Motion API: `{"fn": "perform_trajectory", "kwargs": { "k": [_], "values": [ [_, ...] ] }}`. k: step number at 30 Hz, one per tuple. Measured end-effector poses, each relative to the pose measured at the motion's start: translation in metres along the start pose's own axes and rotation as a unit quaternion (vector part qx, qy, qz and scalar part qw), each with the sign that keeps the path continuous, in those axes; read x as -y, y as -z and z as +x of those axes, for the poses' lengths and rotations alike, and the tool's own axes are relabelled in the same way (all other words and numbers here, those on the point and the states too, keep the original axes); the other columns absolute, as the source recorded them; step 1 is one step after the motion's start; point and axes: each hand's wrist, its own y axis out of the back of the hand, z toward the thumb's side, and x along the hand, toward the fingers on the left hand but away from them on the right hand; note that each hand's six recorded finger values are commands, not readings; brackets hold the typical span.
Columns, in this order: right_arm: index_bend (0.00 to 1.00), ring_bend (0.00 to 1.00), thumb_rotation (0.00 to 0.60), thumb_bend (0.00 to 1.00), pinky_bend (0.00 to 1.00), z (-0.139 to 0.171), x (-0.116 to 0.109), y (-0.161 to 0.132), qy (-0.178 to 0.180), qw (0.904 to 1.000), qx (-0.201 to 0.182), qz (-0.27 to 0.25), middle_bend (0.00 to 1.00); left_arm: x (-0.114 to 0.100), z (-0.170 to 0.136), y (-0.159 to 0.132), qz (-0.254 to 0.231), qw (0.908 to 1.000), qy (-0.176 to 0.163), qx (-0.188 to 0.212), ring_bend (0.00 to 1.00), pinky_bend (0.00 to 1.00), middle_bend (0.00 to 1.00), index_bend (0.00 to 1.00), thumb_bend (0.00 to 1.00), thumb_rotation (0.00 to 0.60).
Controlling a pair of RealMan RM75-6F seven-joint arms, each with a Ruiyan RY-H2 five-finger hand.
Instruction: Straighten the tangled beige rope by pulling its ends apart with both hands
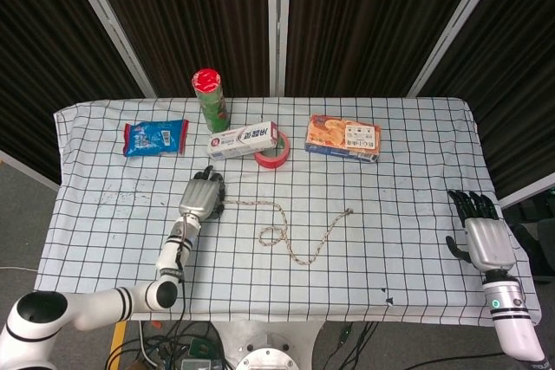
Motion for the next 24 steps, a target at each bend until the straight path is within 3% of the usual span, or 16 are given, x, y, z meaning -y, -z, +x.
{"fn": "perform_trajectory", "kwargs": {
  "k": [24],
  "values": [
    [0.00, 0.00, 0.600, 0.30, 0.00, 0.0009, -0.0016, 0.0004, 0.002, 1.0000, 0.000, 0.002, 0.08, -0.0079, -0.0013, -0.0044, -0.004, 0.9993, -0.028, 0.024, 0.00, 0.16, 0.25, 0.59, 0.27, 0.600]
  ]
}}
